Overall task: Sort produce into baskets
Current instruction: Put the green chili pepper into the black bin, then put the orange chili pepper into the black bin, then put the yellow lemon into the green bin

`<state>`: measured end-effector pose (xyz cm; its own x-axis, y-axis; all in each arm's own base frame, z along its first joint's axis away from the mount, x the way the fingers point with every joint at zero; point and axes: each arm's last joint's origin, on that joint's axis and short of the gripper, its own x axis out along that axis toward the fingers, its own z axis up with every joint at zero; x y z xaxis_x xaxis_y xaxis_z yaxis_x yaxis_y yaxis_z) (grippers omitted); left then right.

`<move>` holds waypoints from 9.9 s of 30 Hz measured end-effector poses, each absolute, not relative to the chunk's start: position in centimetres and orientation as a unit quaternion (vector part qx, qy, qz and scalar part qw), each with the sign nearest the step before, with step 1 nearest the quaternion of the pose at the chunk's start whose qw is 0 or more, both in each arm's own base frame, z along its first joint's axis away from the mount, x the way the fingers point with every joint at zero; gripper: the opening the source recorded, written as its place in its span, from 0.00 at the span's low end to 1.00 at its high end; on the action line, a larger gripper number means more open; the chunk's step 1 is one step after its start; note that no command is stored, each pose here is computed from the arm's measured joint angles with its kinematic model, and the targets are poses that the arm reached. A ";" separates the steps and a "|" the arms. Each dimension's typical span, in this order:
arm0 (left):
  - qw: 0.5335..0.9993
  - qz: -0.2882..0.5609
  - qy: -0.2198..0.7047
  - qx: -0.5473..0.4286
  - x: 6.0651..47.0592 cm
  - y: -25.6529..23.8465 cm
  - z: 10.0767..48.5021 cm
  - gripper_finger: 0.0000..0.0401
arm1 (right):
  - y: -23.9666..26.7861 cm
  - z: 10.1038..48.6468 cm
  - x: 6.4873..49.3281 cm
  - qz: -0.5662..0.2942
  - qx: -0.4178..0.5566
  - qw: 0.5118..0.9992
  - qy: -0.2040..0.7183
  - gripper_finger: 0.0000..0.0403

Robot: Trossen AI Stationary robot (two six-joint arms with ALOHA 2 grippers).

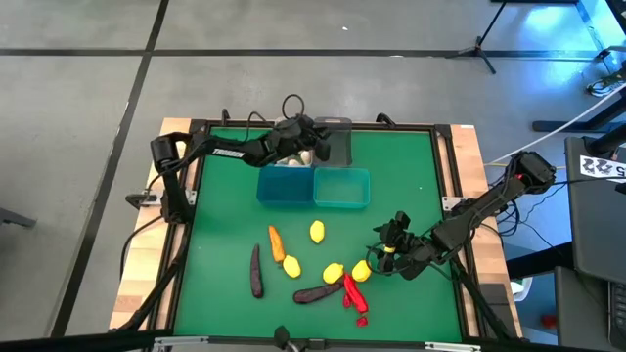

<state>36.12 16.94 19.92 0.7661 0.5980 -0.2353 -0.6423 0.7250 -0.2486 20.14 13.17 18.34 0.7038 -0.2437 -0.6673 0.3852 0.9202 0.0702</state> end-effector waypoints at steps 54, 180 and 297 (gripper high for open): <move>0.886 0.033 0.442 -0.141 31.0 -11.2 20.6 0.49 | 13.2 18.4 20.2 -0.175 0.107 0.919 0.338 0.70; 0.660 0.435 0.409 -0.456 29.8 -10.7 14.3 0.31 | 13.2 18.4 20.2 -0.176 0.105 0.918 0.340 0.70; 0.918 0.201 0.243 -0.241 39.8 17.6 25.0 0.46 | 13.1 18.5 20.2 -0.189 0.100 0.922 0.324 0.70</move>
<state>39.78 17.62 25.04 0.8010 0.2508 -0.5436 -0.4858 0.8029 -0.3455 20.22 13.09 18.47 0.7184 -0.2837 -0.6352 0.4129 0.9087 0.0611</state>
